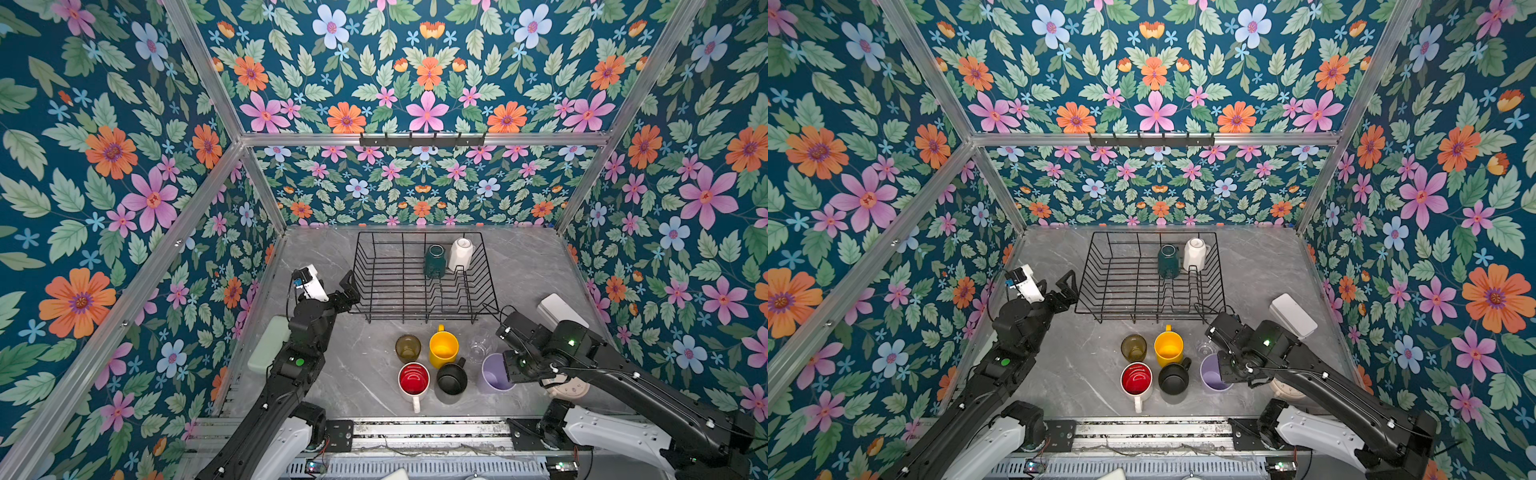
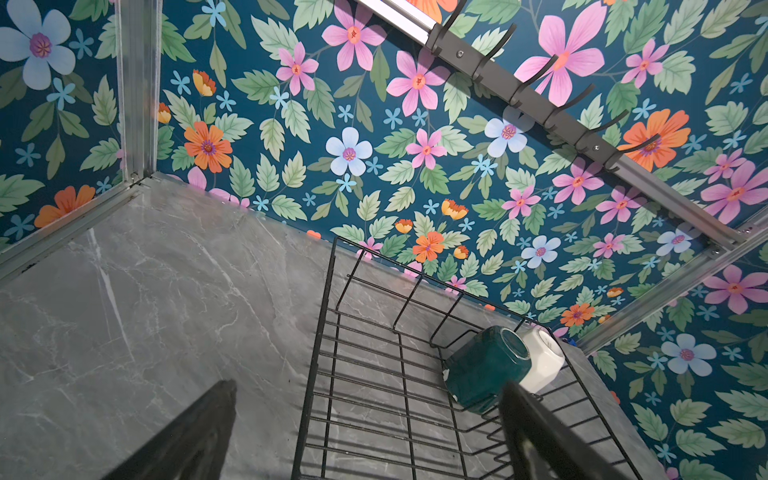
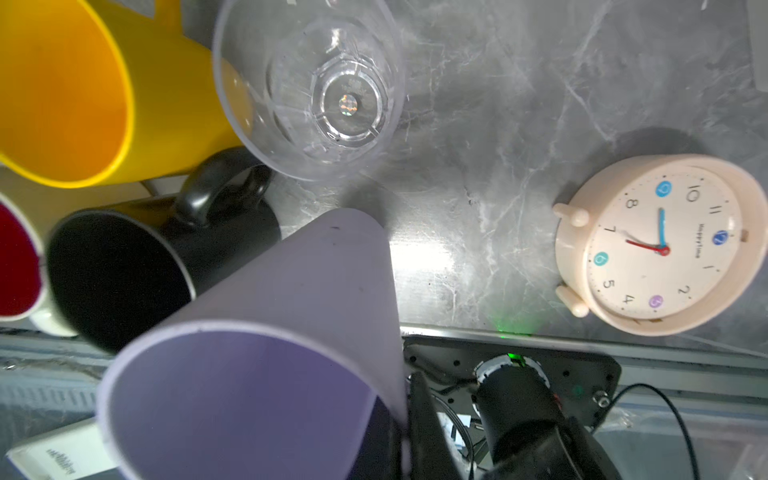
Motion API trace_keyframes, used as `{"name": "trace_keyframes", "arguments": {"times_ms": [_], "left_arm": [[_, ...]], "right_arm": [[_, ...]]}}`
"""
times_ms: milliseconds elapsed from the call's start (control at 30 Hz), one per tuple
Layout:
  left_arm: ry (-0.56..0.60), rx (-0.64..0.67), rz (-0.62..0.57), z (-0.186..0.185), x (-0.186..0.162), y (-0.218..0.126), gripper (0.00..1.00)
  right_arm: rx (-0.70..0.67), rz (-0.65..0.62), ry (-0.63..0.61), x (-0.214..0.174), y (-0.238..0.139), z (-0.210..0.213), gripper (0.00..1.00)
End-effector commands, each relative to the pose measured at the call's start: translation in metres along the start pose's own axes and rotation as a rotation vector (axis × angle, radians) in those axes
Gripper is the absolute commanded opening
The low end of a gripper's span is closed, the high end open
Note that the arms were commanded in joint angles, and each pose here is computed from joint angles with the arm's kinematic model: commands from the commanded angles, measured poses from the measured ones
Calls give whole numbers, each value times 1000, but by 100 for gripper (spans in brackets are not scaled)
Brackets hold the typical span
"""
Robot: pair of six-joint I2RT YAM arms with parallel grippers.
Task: Load the cups into the dish rack
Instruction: 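Lift the lavender cup with the right gripper and carry it over the rack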
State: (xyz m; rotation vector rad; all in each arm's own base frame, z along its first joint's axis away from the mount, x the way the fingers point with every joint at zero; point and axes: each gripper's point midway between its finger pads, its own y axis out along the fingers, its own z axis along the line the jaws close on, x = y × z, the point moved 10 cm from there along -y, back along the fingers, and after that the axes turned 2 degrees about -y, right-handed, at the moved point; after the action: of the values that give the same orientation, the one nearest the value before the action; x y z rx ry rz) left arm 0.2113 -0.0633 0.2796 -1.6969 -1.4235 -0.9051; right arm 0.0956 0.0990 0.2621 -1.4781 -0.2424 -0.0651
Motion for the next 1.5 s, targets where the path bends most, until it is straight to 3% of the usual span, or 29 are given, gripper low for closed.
{"name": "trace_keyframes", "arguments": {"times_ms": [0,200,367,700,833,1067,1467], "left_arm": [[-7,-8,-35,-1,3,0,100],[-29,-47,-47,-1,0,0,100],[-21,-99,-45,-6,3,-3,100],[10,-243,-74,-10,2,-18,100],[27,-400,-67,-20,-1,-22,100],[119,-824,-7,-49,-4,-34,100],[120,-1209,175,-71,-15,-28,100]], "right_arm": [[22,-13,-27,-6,-28,-7,0],[178,-152,-72,16,-58,9,0],[504,-264,-42,50,-62,30,0],[759,-388,21,108,-58,30,0],[880,-411,76,131,-50,18,0],[1049,-460,128,160,-39,2,0],[1206,-434,27,182,-39,6,0]]}}
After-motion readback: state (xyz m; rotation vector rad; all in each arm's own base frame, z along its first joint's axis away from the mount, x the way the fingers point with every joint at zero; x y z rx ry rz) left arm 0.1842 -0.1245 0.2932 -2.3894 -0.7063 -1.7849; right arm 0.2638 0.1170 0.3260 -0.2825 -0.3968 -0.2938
